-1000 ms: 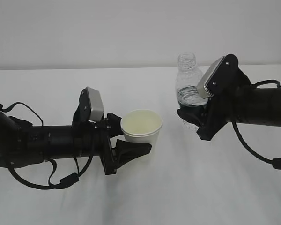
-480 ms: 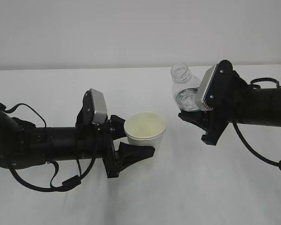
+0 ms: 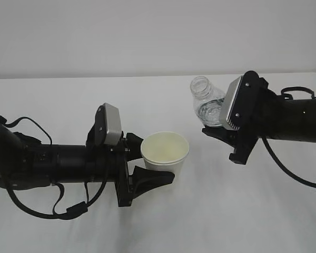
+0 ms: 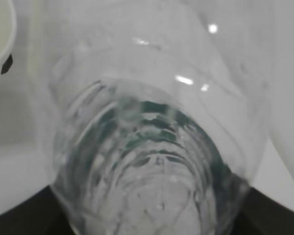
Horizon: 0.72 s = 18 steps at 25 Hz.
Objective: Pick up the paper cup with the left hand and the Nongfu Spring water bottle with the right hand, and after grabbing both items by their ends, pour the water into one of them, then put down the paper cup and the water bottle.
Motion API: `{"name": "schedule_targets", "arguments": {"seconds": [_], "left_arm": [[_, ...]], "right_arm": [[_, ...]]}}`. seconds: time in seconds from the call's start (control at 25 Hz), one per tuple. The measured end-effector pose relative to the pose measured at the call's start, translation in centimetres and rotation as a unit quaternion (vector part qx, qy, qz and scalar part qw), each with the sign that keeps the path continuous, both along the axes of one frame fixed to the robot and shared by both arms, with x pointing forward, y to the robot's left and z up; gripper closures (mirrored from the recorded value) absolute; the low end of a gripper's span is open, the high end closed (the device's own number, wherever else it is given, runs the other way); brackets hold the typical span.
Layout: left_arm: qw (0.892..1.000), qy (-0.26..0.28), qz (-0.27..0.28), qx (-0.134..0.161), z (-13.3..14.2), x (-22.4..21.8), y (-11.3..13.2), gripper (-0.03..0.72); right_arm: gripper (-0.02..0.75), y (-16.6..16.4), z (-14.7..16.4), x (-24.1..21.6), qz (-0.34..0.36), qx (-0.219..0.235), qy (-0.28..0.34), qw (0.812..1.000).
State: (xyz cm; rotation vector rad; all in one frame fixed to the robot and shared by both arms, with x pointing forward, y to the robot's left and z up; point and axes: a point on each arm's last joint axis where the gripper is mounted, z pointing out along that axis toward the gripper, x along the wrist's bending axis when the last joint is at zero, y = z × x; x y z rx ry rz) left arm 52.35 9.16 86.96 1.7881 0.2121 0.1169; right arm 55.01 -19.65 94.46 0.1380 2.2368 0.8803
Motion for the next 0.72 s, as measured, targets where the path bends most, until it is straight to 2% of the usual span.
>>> {"name": "schedule_targets", "arguments": {"seconds": [0.24,0.72], "left_arm": [[1.0,-0.021,-0.005,0.004,0.0,0.0,0.0,0.19],[1.0,-0.025,-0.009,0.005,0.0,-0.14,-0.18,0.193]], "right_arm": [[0.282,-0.07,0.12,0.17,-0.001,-0.007,-0.013,1.0],[0.282,-0.22,0.27,0.39,0.012,-0.043,-0.053,0.998]]}}
